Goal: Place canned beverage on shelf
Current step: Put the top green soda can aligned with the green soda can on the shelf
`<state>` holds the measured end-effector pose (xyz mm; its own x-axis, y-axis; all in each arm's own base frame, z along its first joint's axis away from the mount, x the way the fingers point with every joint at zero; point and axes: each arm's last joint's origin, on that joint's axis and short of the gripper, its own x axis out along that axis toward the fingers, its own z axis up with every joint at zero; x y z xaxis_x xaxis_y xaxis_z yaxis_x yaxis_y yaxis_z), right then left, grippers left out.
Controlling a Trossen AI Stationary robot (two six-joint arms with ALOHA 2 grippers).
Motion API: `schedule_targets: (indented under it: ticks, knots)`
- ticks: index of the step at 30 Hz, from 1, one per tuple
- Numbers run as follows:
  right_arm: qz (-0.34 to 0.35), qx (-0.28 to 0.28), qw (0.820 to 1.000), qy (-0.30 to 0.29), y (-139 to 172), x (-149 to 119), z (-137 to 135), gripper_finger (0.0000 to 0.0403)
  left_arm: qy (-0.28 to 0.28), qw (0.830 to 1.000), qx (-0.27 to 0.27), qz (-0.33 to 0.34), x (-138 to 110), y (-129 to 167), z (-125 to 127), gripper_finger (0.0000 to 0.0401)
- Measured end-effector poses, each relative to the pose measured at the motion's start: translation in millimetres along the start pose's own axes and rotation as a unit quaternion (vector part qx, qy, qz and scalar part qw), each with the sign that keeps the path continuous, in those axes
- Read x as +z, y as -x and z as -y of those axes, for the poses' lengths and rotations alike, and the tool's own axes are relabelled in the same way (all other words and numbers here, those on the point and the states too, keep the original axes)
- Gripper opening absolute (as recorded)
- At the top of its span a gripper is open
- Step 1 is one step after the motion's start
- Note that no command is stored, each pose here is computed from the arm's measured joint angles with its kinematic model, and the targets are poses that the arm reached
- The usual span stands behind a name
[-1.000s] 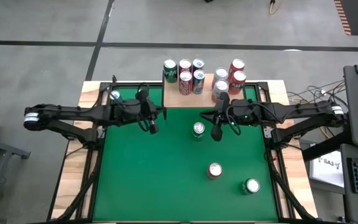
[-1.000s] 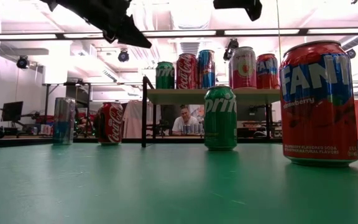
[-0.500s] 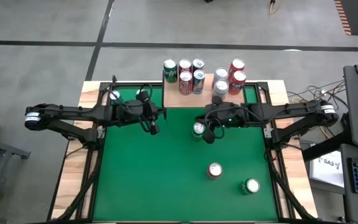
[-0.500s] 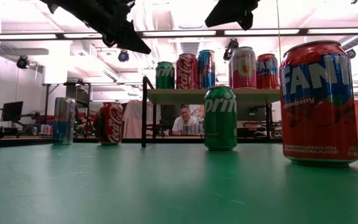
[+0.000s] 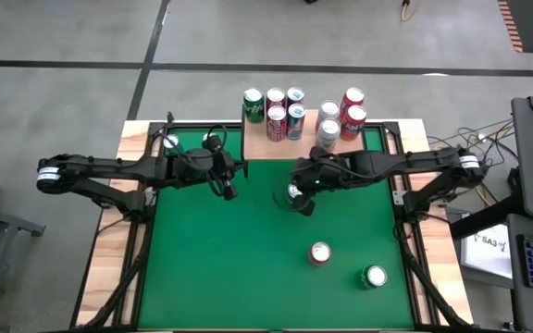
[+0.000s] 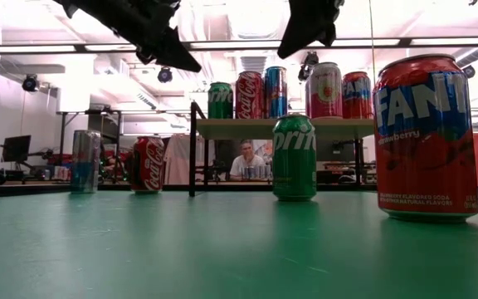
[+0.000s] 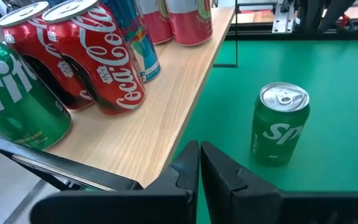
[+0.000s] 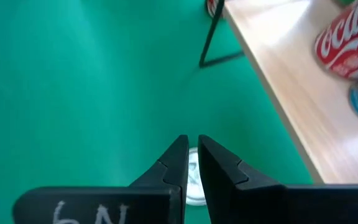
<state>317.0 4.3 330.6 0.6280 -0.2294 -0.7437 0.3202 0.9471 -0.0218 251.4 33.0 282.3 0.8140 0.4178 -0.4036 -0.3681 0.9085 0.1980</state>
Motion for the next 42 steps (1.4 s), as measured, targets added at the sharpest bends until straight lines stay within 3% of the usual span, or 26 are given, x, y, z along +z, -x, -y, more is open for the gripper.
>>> schedule_targets:
  ticks: [9,14,18,26,30,35,42]
  knots:
    - [-0.034,-0.009,0.999,0.009,-12.7,8.3,-5.8,0.0028,0.002,1.0,0.001,0.012,2.4,0.0,-0.1,0.0]
    - [-0.061,-0.012,0.996,-0.066,-20.5,11.0,-2.9,0.0043,0.004,1.0,0.002,0.027,5.5,0.3,-0.4,0.0]
    - [-0.1,-0.024,0.991,-0.089,-26.9,7.4,-1.0,0.0094,0.001,1.0,0.002,0.027,5.6,0.4,-0.4,0.0]
    - [-0.112,-0.035,0.981,-0.154,-30.2,6.9,-1.7,0.0253,-0.008,1.0,0.002,0.027,5.5,0.4,-0.4,0.0]
    - [-0.115,-0.038,0.978,-0.169,-31.1,6.2,-2.0,0.0314,-0.008,1.0,0.002,0.027,5.6,0.4,-0.5,0.0]
    - [-0.129,-0.045,0.971,-0.198,-36.0,2.4,-3.7,0.0355,-0.013,0.999,0.003,0.032,6.6,0.5,-0.6,0.0]
    - [-0.157,-0.068,0.962,-0.214,-52.1,-4.7,-6.2,0.0361,-0.036,0.998,0.006,0.05,10.3,1.4,-1.1,0.0]
